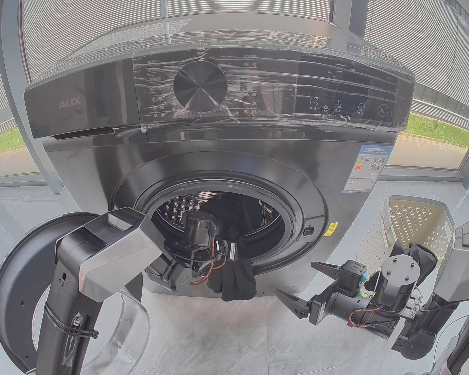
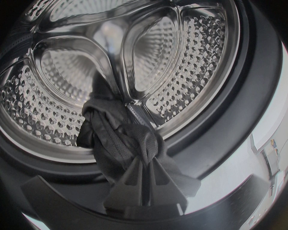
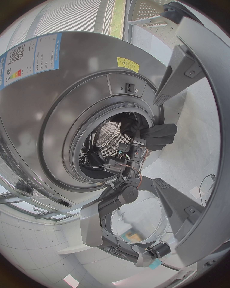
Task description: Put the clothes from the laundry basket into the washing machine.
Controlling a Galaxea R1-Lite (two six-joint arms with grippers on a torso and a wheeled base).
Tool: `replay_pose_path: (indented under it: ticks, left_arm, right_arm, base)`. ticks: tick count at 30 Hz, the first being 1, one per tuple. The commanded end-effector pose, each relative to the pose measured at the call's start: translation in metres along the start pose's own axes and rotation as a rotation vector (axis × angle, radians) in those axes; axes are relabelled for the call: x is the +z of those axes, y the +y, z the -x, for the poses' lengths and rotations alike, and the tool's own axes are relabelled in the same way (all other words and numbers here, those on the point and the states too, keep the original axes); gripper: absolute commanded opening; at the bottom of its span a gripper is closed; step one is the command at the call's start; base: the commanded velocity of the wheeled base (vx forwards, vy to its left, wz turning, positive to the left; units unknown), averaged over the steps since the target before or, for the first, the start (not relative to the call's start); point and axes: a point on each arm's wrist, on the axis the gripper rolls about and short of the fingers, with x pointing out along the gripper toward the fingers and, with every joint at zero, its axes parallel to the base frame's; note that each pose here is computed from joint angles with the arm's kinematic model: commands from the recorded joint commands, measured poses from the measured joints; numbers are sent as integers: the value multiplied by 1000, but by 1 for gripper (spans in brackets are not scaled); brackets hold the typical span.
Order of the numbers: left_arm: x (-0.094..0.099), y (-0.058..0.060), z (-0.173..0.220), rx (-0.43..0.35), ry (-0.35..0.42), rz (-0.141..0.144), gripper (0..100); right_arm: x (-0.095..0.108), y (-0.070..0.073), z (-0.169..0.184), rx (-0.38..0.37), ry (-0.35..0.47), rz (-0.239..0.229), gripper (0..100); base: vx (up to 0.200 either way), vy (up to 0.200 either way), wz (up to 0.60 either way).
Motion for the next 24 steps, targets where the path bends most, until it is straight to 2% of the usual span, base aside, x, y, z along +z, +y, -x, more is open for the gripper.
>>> replay_pose_path:
  ticks: [1, 3, 4, 6, 15, 16, 19, 21, 23, 24]
  left_arm:
    - [34, 9, -10, 58, -158, 21, 0]
    - [43, 15, -20, 103, -231, 31, 0]
    - [43, 15, -21, 106, -236, 32, 0]
    - [50, 20, -28, 127, -298, 41, 0]
    - [50, 17, -29, 120, -311, 39, 0]
    - [49, 17, -28, 120, -308, 39, 100]
    - [47, 16, -27, 119, -300, 43, 100]
    - [40, 13, -15, 115, -237, 34, 100]
    - [41, 12, -11, 110, -224, 32, 100]
    - [32, 5, -2, 87, -155, 19, 100]
  right_arm:
    - [0, 0, 0, 0, 0, 0, 100]
    - [0, 0, 0, 0, 0, 0, 100]
    - [0, 0, 0, 1, -1, 0, 100]
    - [0, 0, 0, 1, -3, 0, 100]
    - [0, 0, 0, 2, -1, 0, 100]
    - [0, 0, 0, 2, -1, -1, 100]
    - [0, 0, 0, 2, 0, -4, 100]
    - [0, 0, 0, 2, -1, -4, 100]
    - [0, 0, -1, 2, 0, -4, 100]
    - [-1, 0, -1, 2, 3, -4, 100]
  base:
    - [0, 0, 0]
    - [0, 0, 0]
    - [0, 0, 0]
    - [0, 0, 0]
    - [0, 0, 0]
    - [0, 0, 0]
    - [0, 0, 0]
    - [0, 0, 0]
    - [0, 0, 0]
    - [0, 0, 0]
